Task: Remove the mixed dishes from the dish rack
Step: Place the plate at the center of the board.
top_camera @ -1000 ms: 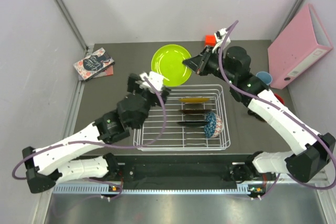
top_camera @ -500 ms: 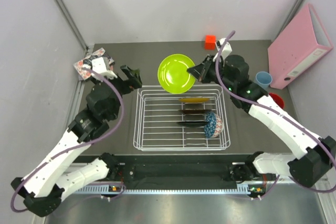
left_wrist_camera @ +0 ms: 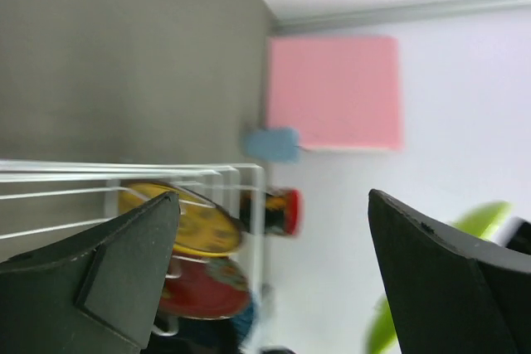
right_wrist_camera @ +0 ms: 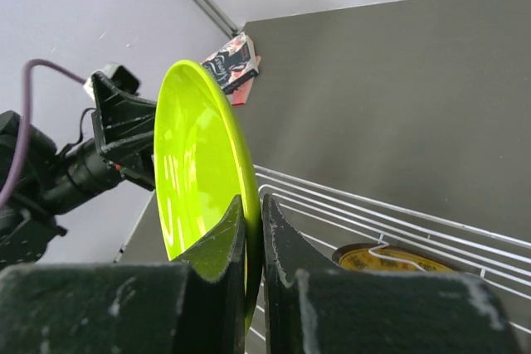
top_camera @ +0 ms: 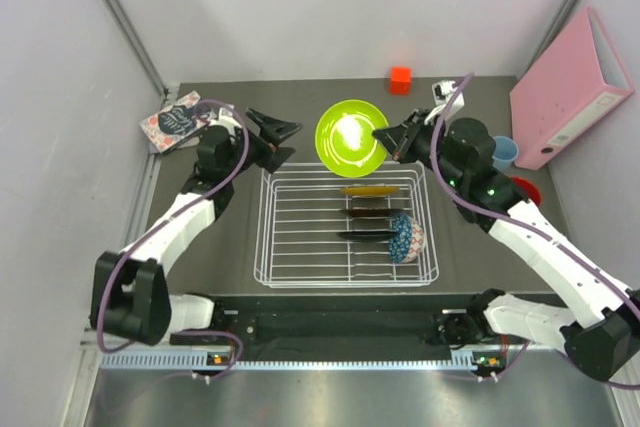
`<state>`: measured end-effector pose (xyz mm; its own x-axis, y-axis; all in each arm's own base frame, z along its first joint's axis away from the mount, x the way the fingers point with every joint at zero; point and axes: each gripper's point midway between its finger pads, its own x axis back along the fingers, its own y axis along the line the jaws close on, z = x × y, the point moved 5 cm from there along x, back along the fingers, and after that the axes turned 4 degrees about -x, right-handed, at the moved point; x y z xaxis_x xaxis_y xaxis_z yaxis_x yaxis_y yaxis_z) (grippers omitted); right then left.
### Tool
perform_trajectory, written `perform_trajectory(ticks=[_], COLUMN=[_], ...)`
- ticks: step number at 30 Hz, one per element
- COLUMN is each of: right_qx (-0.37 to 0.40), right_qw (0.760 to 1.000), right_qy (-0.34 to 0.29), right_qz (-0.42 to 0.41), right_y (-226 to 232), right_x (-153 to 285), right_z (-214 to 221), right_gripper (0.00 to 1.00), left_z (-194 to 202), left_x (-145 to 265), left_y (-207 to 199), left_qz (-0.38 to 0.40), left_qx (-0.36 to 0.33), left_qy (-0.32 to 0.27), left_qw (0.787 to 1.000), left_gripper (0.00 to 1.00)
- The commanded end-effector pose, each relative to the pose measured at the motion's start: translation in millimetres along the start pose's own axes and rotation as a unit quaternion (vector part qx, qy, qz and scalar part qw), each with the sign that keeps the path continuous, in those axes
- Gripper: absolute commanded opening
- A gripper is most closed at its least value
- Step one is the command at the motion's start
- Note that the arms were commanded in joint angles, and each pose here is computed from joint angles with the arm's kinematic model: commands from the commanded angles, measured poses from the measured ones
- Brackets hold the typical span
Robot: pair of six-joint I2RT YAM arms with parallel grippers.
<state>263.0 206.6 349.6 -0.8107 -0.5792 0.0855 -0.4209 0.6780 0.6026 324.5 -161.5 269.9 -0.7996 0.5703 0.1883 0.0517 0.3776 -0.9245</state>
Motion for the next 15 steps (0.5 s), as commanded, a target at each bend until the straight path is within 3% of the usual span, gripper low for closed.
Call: perform_trajectory(ticks=[1,9,15], right_qx=[0.001,-0.012,-0.039], right_qw=[0.999,1.0,0.997], right_qy=[-0.027,-0.007,0.017], right_qz=[-0.026,-0.025,-0.07], right_y=[5.0,-3.2,8.1], right_x=[-8.2,-31.2,-46.3], right_z=[-10.3,2.0,8.9], right_gripper=[0.0,0.0,0.0], left_z=[5.5,9.3,21.1], left_x=[9.9,18.2,23.3], left_y=[-61.6,-68.3,-65.2], left_qz=[0.192,0.198,0.199], left_qx=[0.044,-0.006,-0.042], left_qy=[0.06,0.057,0.065], left_qw=[0.979,0.979,0.977], left_gripper=[0.99,0.99,0.88])
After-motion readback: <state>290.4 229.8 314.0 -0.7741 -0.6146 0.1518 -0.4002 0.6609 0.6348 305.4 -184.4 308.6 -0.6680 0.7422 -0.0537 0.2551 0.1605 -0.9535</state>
